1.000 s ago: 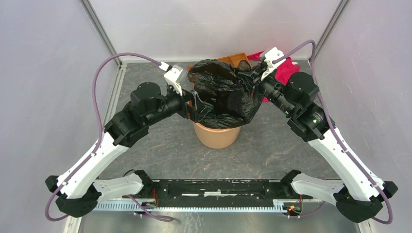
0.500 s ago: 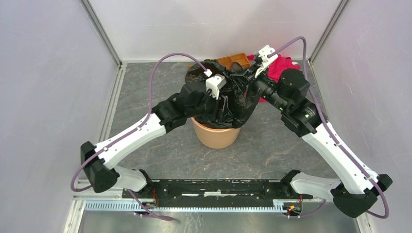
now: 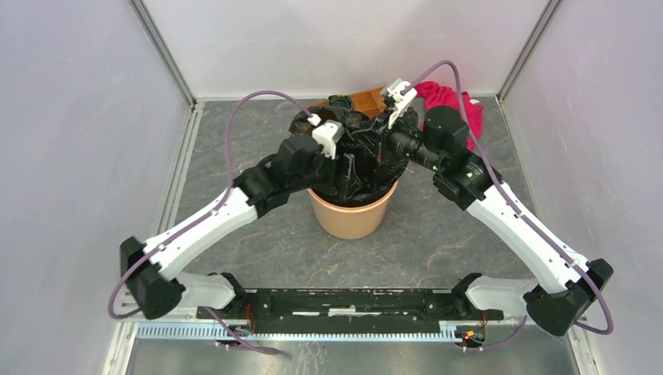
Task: Put the trash bags into the trash bin
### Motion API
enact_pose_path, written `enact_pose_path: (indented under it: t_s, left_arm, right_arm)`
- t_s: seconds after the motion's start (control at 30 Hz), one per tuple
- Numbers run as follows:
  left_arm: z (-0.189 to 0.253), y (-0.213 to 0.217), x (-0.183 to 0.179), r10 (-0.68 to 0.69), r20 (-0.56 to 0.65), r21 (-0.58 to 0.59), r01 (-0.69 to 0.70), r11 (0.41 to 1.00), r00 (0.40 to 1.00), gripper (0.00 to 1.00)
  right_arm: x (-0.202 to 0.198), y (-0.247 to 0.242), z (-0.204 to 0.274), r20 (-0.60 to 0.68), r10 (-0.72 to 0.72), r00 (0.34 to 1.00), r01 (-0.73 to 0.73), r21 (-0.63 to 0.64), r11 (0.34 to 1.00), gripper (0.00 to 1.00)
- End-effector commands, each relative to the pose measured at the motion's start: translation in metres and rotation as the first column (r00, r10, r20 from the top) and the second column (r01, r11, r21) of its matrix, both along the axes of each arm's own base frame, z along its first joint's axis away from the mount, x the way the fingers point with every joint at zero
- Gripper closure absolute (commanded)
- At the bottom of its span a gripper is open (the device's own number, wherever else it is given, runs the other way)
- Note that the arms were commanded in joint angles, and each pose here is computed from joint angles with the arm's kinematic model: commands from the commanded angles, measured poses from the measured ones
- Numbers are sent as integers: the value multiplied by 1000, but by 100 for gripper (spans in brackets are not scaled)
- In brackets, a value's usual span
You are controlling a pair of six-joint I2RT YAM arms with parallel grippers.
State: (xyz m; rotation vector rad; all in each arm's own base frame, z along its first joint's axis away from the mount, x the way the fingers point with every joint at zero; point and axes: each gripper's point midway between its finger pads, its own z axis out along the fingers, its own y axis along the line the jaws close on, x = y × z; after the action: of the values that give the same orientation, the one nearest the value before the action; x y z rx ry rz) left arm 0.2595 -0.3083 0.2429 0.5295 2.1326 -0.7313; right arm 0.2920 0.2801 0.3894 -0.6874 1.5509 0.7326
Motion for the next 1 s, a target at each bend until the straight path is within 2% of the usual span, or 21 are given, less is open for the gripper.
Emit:
enact_pose_path:
  t_s: [0.0,0.1,0.17,0.3,0.4,0.57,0.63,0.73,0.87,0.97]
  left_arm:
    - [77,10,-24,-68,186,-158,99,982,980,7]
    - [97,31,-46,-100,256,-159,144,977,961,1]
    - [107,49,-54,-72,284,-151,119,981,956,0]
    - [132,86,-50,104,306,-179,-50,983,946,0]
    - [149,116,-31,337,258,-219,-285,933,905,0]
    - [154,121,-13,436,239,-211,-392,896,868,0]
    - [148,118,-6,447,228,-189,-411,892,865,0]
    - [144,120,-1,478,211,-179,-446,877,853,0]
    - [152,116,-10,429,224,-205,-388,899,875,0]
    - [149,124,-13,428,245,-178,-394,902,870,0]
  right_arm:
    - [-7,12,10,22,83,996,-83,7,996,99]
    - [-9,12,-6,-22,89,996,-89,-22,996,99]
    - [-11,14,-16,-51,108,993,-110,-39,993,99]
    - [-16,24,-34,-129,163,978,-170,-46,984,99]
    - [-36,44,-47,-220,308,925,-313,14,950,99]
    - [-59,67,-62,-294,424,856,-406,124,905,99]
    - [-68,69,-59,-297,447,844,-427,131,895,99]
    - [-78,61,-37,-236,462,855,-441,139,887,99]
    - [-82,51,0,-130,450,884,-436,123,892,99]
    - [-77,51,-14,-133,434,891,-419,126,899,98]
